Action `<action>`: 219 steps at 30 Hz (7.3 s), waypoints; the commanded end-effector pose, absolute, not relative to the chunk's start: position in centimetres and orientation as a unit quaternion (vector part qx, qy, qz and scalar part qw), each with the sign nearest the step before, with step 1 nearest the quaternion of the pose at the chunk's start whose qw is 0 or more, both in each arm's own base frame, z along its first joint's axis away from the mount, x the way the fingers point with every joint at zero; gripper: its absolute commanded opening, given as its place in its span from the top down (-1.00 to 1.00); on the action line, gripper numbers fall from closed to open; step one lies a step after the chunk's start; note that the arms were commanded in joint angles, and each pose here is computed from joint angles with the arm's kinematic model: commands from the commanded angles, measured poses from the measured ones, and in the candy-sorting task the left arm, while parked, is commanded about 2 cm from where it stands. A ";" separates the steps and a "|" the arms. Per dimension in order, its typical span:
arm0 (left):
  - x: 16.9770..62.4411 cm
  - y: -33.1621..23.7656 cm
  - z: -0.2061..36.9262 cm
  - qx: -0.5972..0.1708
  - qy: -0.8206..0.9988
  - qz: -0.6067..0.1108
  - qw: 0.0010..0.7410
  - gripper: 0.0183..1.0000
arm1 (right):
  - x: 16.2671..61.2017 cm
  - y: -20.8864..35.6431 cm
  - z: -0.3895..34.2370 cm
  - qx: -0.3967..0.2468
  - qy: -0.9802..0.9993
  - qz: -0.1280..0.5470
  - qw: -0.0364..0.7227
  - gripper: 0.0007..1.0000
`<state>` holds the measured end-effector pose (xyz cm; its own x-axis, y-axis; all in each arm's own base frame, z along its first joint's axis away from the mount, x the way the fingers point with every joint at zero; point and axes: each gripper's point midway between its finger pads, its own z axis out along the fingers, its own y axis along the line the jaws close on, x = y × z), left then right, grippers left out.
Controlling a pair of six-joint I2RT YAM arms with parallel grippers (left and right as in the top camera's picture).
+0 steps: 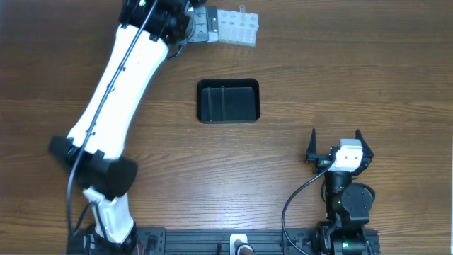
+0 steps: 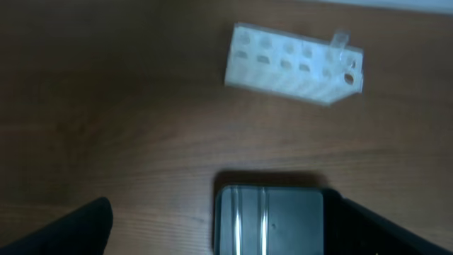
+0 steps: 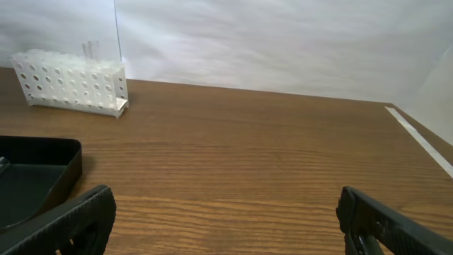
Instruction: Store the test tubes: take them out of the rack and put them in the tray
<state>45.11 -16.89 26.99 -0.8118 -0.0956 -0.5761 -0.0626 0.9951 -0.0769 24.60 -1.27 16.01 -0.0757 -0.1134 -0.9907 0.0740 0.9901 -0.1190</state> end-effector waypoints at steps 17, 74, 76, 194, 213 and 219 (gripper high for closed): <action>34.2 -6.9 24.1 -0.111 0.900 -0.044 0.419 -1.00 | 24.6 -1.3 15.9 -0.013 0.730 -0.069 0.680 -0.98; 24.5 2.7 15.8 -0.115 0.721 -0.020 0.683 -1.00 | 24.6 -1.3 15.9 -0.013 0.730 -0.069 0.680 -0.99; 24.5 2.7 15.8 -0.097 0.724 -0.004 0.683 -1.00 | 24.6 -1.3 15.9 -0.013 0.730 -0.069 0.680 -0.99; 24.5 2.7 15.8 -0.083 0.727 0.009 0.682 -1.00 | 34.6 2.3 32.0 0.066 0.925 -0.026 0.373 -0.99; 24.5 2.7 15.8 -0.083 0.727 0.009 0.682 -1.00 | 49.2 12.7 28.1 -0.013 0.894 -0.040 0.445 -0.98; 24.5 2.7 15.8 -0.083 0.727 0.009 0.682 -0.99 | 53.4 15.7 26.7 -0.019 0.885 -0.048 0.462 -0.99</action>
